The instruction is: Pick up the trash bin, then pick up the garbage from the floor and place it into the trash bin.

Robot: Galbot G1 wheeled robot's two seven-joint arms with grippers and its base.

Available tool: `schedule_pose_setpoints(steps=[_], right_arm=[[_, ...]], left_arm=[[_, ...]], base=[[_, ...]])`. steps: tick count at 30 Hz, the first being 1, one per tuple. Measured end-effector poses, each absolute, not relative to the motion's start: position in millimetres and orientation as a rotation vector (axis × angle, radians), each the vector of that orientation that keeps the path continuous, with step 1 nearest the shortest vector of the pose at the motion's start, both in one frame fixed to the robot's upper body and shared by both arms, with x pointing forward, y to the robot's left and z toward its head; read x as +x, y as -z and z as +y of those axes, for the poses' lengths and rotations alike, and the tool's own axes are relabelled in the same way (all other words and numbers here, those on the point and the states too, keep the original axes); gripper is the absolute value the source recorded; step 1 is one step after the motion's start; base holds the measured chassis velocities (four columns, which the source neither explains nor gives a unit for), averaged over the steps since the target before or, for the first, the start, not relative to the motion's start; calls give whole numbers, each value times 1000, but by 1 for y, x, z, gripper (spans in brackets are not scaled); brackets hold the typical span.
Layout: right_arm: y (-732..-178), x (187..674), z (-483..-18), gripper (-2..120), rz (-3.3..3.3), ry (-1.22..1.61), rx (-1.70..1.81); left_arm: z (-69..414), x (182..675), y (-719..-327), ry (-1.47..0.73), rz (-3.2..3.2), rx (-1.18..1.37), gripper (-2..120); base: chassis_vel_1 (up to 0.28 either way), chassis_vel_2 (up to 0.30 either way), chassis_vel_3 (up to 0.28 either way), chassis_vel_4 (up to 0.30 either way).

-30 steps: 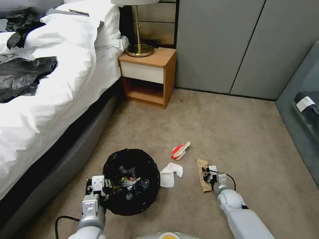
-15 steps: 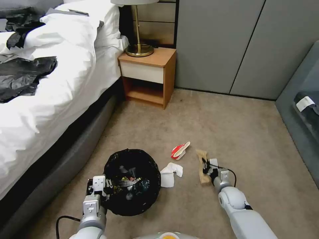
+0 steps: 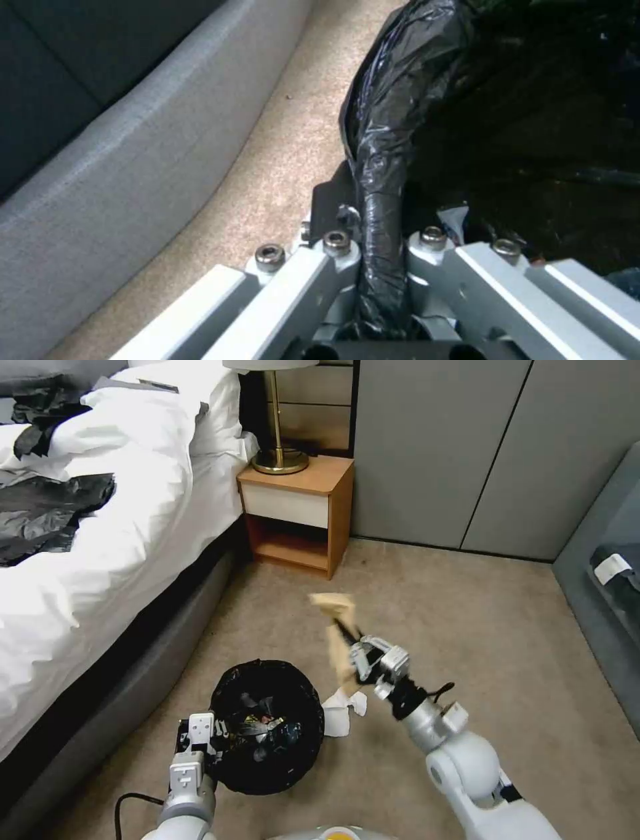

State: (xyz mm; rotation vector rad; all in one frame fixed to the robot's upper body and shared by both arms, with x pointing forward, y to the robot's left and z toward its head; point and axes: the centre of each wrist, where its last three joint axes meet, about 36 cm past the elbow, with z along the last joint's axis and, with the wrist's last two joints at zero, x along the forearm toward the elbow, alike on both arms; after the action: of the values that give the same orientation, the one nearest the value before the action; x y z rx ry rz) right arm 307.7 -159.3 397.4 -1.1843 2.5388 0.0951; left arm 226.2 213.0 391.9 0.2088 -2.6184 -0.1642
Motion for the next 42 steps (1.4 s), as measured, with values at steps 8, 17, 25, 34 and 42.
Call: schedule_pose_setpoints(steps=[8, 17, 25, 34, 42], right_arm=[[-349, 282, -120, 0, 2600, -90, -1335], [-319, 289, -101, 0, 2706, -83, -1342], [-320, 301, -98, 17, 2747, -51, -1329], [-320, 304, -91, 43, 2747, -58, -1337], [-320, 298, -94, 77, 2757, -59, -1328]], left_arm=[[209, 227, -391, 150, -2618, 194, 0], [203, 226, -390, 137, -2614, 178, 0], [199, 227, -391, 142, -2616, 164, 0], [196, 222, -390, 144, -2605, 152, 0], [199, 224, -391, 154, -2612, 159, 0]], base=[[0, 0, 0, 0], [0, 0, 0, 0], [0, 0, 0, 0], [0, 0, 0, 0], [0, 0, 0, 0]])
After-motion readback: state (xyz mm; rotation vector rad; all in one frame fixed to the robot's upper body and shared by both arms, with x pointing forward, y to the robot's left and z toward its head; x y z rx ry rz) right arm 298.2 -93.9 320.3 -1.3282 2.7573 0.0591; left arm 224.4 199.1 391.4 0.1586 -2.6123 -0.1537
